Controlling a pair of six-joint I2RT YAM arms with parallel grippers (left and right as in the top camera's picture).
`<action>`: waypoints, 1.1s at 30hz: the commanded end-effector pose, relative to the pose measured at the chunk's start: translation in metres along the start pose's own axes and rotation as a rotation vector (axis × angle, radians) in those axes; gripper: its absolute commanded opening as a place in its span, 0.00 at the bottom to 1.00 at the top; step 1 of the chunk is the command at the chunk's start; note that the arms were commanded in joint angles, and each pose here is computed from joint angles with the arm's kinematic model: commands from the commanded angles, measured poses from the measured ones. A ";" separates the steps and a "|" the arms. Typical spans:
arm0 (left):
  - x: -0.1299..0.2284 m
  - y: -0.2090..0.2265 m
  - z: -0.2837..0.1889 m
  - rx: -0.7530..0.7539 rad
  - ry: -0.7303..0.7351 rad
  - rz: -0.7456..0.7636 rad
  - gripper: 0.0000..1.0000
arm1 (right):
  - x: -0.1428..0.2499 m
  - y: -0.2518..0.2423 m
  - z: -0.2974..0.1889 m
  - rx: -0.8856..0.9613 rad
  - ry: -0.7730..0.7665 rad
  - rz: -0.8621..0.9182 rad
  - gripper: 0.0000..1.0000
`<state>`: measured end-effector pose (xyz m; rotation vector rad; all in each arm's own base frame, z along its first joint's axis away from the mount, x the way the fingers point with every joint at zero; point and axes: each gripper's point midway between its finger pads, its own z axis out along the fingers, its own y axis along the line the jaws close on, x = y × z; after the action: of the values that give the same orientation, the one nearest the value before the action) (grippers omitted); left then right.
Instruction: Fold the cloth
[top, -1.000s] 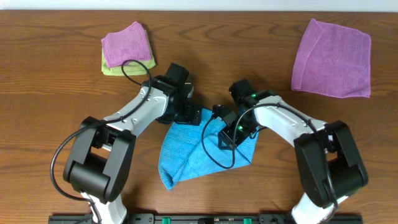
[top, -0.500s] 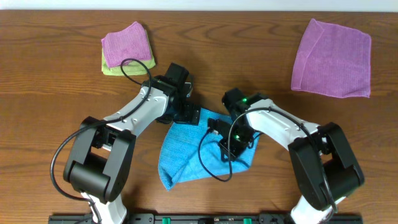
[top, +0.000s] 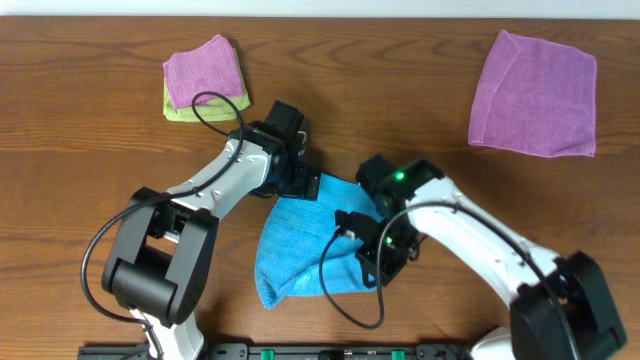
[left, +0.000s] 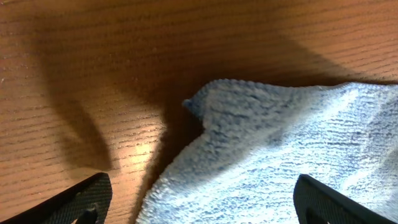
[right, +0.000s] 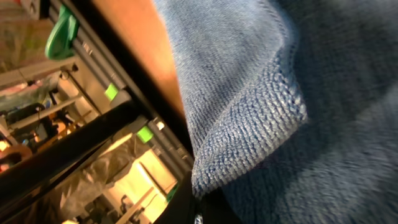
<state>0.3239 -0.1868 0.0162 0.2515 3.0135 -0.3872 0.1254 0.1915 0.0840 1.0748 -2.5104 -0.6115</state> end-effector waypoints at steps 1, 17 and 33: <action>0.002 0.002 0.004 -0.013 0.009 -0.002 0.95 | 0.003 0.018 0.004 -0.004 0.015 0.026 0.03; 0.000 0.010 0.004 -0.059 -0.003 0.001 0.98 | 0.038 0.065 0.048 0.142 0.201 -0.096 0.43; 0.002 0.009 0.004 -0.053 0.003 0.001 0.98 | 0.014 0.013 0.037 0.584 0.046 0.038 0.71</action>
<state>0.3268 -0.1805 0.0149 0.2459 3.0071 -0.3271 0.0596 0.2096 0.0641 1.2947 -2.5349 -0.0182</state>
